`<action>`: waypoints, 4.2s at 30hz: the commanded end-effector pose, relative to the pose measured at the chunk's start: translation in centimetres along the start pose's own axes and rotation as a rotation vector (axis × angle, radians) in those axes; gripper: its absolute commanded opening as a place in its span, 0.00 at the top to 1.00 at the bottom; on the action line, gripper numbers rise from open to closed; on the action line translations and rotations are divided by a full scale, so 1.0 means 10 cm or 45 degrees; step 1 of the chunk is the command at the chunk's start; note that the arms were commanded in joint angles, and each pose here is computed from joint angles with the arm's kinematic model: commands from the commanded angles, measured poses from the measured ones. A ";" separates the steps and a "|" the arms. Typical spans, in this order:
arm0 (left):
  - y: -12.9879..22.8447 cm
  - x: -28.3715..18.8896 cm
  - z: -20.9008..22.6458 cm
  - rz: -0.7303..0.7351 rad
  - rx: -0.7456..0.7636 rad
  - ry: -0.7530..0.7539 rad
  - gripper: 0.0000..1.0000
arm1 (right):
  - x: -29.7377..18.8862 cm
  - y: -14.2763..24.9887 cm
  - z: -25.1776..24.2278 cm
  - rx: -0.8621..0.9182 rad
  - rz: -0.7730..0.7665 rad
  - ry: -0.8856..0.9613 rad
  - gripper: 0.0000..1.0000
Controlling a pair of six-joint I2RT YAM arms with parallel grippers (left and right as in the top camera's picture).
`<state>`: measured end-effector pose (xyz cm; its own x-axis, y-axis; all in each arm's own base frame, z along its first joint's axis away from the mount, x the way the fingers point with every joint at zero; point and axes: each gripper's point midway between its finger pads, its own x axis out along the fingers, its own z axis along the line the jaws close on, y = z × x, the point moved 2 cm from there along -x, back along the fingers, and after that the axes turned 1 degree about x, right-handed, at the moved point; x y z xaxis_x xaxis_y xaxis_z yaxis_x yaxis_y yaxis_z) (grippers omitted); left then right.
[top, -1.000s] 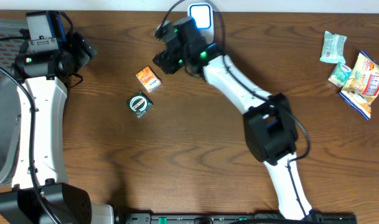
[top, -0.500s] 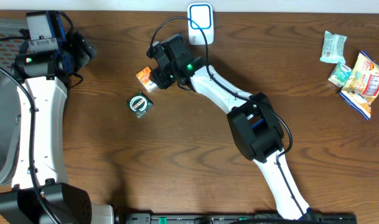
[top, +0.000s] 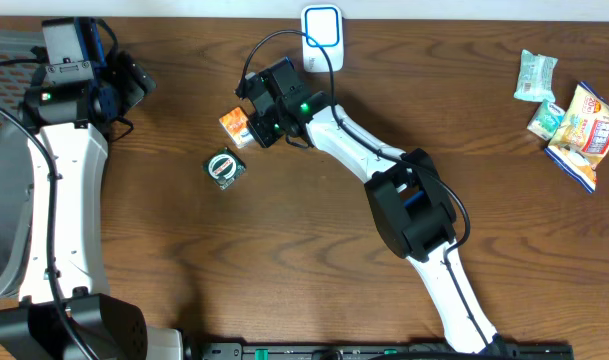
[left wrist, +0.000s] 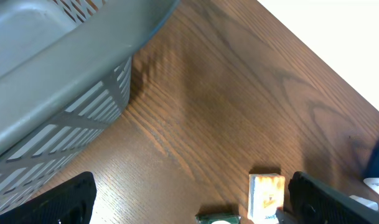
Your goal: Scan the item barcode
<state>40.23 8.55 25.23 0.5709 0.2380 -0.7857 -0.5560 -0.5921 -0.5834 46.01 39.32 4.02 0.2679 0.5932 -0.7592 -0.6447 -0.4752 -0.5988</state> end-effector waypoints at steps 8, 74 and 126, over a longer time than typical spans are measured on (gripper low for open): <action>-0.05 -0.03 0.00 -0.023 -0.019 -0.005 0.02 | -0.62 -0.03 -0.82 0.095 0.049 0.490 0.99; -0.05 -0.03 0.00 -0.024 -0.019 -0.006 0.02 | -1.07 -0.16 -0.93 0.474 -0.119 -0.308 0.99; -0.05 -0.03 0.00 -0.023 -0.019 -0.005 0.02 | -0.81 0.70 -0.88 0.211 0.326 0.011 0.99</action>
<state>40.23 8.55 25.24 0.5712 0.2381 -0.7855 -0.5558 -0.5920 -0.5836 46.18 25.00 3.47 0.0858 0.4695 -0.8787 -0.7951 -0.4991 -0.3444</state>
